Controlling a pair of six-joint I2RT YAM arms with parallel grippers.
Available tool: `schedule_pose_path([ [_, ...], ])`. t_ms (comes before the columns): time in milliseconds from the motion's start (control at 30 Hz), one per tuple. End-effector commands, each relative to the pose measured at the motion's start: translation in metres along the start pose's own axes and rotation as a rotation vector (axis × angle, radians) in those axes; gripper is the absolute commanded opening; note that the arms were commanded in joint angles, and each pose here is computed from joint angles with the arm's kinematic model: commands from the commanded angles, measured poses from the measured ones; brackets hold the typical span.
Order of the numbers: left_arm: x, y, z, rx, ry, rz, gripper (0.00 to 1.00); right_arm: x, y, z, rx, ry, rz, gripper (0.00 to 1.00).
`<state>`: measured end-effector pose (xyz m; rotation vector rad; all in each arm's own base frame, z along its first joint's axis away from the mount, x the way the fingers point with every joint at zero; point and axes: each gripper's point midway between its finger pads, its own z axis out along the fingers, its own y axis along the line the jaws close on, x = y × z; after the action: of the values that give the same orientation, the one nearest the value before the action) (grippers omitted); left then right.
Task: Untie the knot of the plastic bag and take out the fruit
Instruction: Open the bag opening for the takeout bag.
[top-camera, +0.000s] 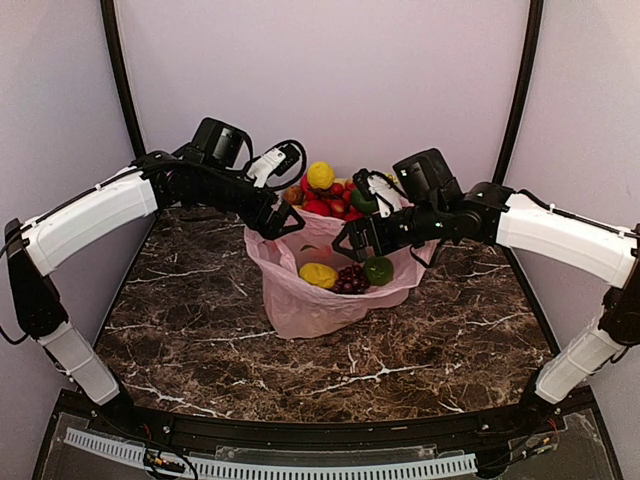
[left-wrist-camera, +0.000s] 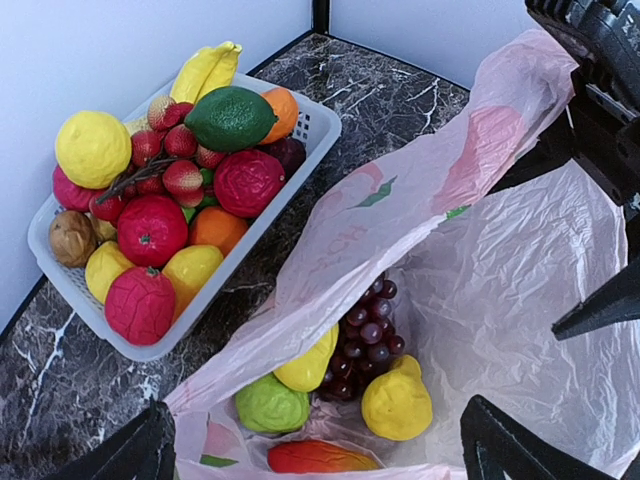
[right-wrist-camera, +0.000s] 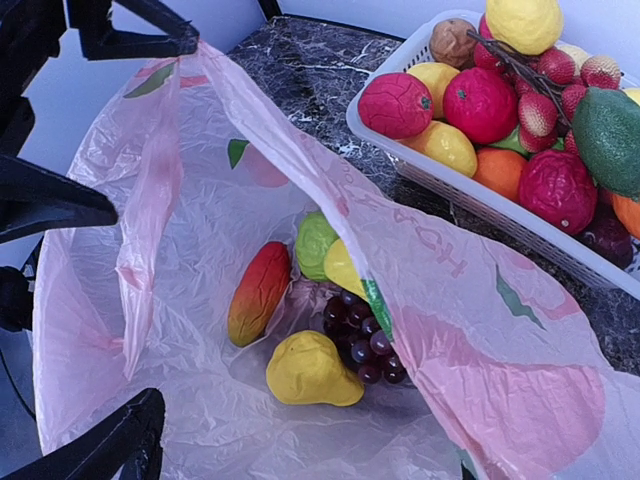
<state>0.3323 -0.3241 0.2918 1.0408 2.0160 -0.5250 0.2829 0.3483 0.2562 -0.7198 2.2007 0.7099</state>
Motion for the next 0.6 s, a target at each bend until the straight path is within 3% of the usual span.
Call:
schedule_pose_path([
  [0,-0.023,-0.001,0.001,0.025,-0.06,0.131,0.99,-0.022,0.022,-0.016,-0.087,-0.071,-0.011,0.99],
  [467,-0.007,-0.002,0.057,0.097,0.013,0.24,0.98,-0.04,0.055,-0.063,-0.257,-0.181,-0.044,0.99],
  [567,-0.008,0.001,0.06,0.078,0.012,0.234,0.82,-0.034,0.054,-0.053,-0.262,-0.156,-0.035,0.99],
])
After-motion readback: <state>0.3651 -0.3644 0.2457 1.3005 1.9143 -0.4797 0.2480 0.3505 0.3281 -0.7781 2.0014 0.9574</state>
